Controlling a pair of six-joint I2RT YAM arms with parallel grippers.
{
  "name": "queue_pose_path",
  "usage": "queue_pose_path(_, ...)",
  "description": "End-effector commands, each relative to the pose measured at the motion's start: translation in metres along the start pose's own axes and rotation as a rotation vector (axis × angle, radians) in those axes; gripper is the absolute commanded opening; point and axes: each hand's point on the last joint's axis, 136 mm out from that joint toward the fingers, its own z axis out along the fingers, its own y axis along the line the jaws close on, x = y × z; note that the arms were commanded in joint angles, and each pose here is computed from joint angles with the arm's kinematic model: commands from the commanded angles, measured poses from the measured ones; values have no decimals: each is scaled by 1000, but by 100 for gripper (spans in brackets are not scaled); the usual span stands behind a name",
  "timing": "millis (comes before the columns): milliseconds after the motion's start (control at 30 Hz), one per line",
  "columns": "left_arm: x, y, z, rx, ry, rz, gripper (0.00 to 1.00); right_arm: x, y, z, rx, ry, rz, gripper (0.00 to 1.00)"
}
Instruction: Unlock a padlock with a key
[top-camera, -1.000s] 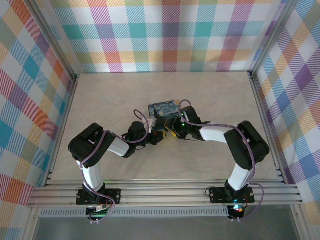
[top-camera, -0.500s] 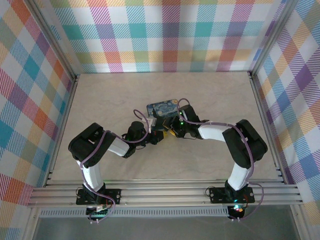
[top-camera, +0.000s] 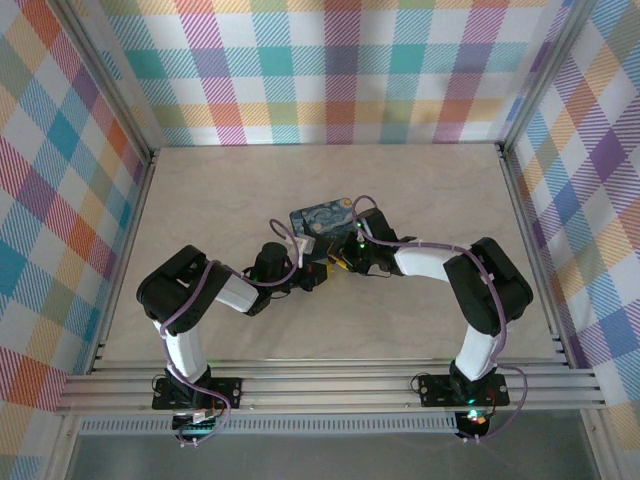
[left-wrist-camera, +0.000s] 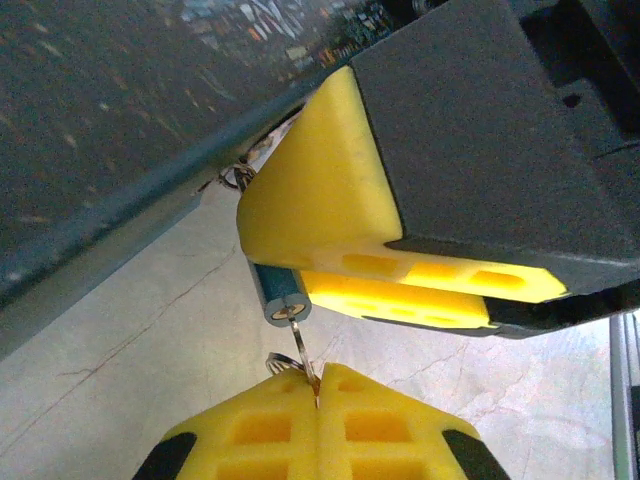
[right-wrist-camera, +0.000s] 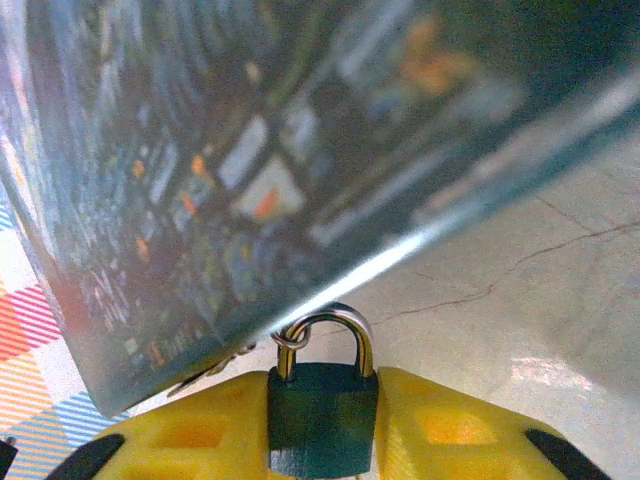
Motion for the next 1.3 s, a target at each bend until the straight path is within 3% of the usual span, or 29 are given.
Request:
queue_pose_path(0,-10,-16,1,64,-10,107,0,11,4,2,5,47,-22,25)
queue_pose_path(267,-11,-22,1,30,11,199,0,12,7,-1,16,56,-37,13)
queue_pose_path(533,4,-22,3,-108,110,484,0,19,13,-3,45,127,-75,1)
queue_pose_path(700,9,-16,4,-253,148,684,0,23,15,-3,71,174,-92,0)
queue_pose_path(867,7,-4,-1,-367,175,752,0,27,14,-4,90,203,-108,1)
queue_pose_path(967,8,1,-3,-379,177,720,0,27,13,-7,101,204,-117,4)
queue_pose_path(1133,2,6,-5,-224,83,390,0,27,13,-12,89,180,-124,0)
queue_pose_path(1267,-4,-3,-5,-69,25,210,0,27,14,-10,55,168,-125,0)
